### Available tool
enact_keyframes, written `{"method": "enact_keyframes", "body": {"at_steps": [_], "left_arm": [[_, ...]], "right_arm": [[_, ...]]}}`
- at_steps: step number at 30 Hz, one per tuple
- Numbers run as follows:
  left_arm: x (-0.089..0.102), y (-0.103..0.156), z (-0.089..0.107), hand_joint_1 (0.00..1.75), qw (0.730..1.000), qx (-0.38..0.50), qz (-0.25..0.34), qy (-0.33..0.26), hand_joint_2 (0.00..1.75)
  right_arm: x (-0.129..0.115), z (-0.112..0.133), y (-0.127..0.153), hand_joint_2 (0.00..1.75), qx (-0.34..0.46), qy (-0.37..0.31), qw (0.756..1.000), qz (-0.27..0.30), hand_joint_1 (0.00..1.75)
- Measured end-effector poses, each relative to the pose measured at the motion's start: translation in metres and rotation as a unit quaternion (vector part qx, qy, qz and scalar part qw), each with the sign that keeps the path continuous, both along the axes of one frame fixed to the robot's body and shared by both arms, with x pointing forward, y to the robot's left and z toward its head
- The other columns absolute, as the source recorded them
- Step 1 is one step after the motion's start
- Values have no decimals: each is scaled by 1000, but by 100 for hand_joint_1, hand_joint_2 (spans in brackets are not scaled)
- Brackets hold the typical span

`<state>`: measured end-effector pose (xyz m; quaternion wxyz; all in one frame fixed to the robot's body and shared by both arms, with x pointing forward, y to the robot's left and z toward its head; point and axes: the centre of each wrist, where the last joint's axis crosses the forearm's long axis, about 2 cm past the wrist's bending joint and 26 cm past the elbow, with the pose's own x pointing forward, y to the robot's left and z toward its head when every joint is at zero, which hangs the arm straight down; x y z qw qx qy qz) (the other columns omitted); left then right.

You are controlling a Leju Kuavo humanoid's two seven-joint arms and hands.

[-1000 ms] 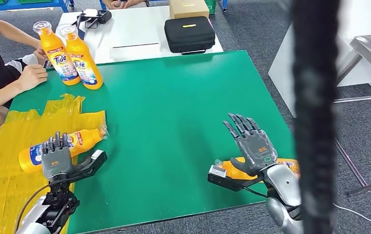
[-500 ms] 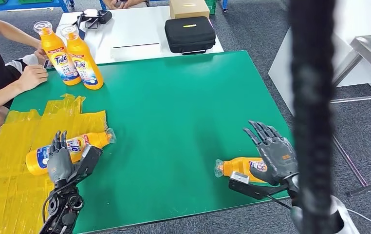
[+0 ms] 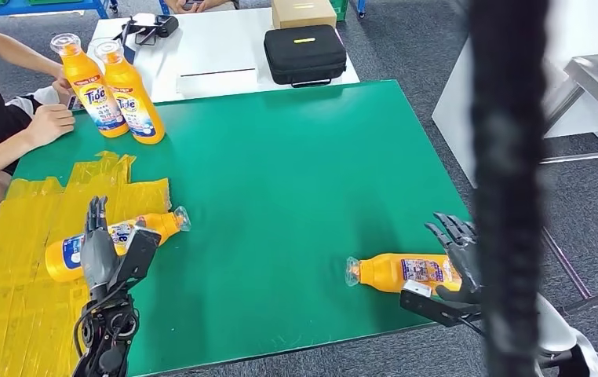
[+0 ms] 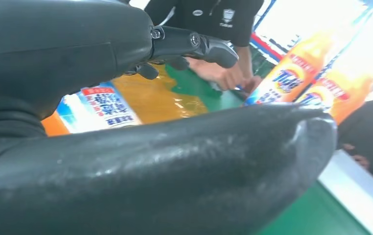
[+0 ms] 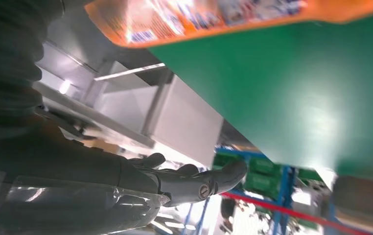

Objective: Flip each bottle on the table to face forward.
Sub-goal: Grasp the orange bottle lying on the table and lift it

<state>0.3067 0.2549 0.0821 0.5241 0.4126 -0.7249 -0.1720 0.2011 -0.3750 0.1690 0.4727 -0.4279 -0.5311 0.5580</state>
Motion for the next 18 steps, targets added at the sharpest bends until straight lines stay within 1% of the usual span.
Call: {"method": "enact_keyframes", "body": {"at_steps": [5, 11, 15, 18], "left_arm": [[1, -5, 7, 0, 1000, -8, -9, -16, 0], [2, -7, 10, 0, 1000, -16, -16, -21, 0], [-3, -9, 14, 0, 995, -85, -48, -29, 0], [-11, -15, 26, 0, 987, -125, -83, -58, 0]], "right_arm": [[-3, -10, -3, 175, -6, 21, 1000, -17, 0], [-6, -16, -4, 175, -4, 33, 999, -23, 0], [-9, -21, -3, 175, -5, 52, 998, -28, 0], [-13, -30, -3, 175, -6, 69, 997, -37, 0]]}}
